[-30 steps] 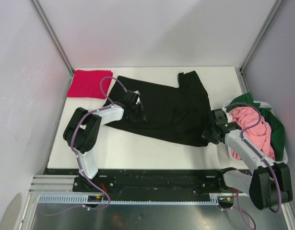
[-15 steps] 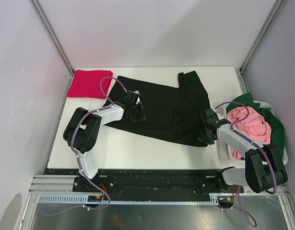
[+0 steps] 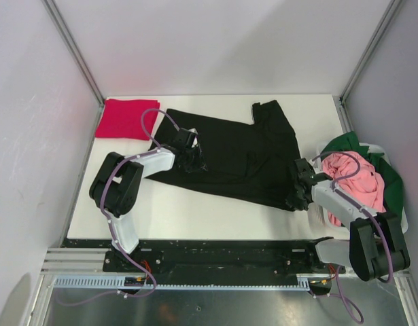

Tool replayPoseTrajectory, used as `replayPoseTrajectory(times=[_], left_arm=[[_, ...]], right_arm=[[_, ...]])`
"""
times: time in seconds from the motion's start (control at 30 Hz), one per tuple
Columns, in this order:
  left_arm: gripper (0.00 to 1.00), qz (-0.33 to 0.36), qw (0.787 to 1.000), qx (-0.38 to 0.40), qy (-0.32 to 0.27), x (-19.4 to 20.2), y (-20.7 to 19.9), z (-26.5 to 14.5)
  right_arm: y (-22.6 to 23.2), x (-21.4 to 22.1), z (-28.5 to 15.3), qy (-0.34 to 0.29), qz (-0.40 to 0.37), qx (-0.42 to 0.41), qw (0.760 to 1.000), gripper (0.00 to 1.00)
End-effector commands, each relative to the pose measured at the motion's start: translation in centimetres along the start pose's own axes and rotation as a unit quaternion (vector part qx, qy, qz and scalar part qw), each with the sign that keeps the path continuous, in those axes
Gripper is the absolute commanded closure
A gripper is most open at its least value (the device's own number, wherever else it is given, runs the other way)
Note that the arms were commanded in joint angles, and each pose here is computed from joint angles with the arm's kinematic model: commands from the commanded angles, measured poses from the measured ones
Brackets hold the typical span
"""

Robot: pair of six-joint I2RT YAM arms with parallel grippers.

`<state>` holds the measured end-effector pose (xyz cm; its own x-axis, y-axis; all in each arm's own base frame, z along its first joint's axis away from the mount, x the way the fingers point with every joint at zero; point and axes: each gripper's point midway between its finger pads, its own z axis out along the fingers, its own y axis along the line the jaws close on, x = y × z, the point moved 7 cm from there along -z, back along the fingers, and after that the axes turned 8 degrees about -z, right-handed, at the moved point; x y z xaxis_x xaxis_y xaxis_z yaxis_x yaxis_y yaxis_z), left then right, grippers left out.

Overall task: Fold and stack the t-shirts
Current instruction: Fold the flattened tshirt in 1/3 of the way, then grap the side of the flattened tshirt furthest away from the robot with both arms

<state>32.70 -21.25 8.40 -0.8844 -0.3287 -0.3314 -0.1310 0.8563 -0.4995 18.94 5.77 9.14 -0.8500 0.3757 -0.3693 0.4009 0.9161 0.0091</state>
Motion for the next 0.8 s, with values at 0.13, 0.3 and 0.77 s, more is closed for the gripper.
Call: replayPoseTrajectory(times=[0.13,0.3,0.77], left_arm=[[0.70,-0.002,1.000,0.014,-0.004,-0.5,-0.4,-0.2],[0.62,0.014,0.998,0.051,-0.027,-1.9,-2.4,-2.2],[0.68,-0.069,0.992,-0.006,-0.107,-6.0,3.4,-7.5]], right_arm=[[0.3,1.2,-1.7,0.013,0.008,-0.047,0.999,0.68],[1.4,-1.0,-5.9,-0.042,0.013,-0.091,0.995,0.54],[6.5,-4.9,-3.3,-0.059,-0.015,-0.107,0.992,0.65]])
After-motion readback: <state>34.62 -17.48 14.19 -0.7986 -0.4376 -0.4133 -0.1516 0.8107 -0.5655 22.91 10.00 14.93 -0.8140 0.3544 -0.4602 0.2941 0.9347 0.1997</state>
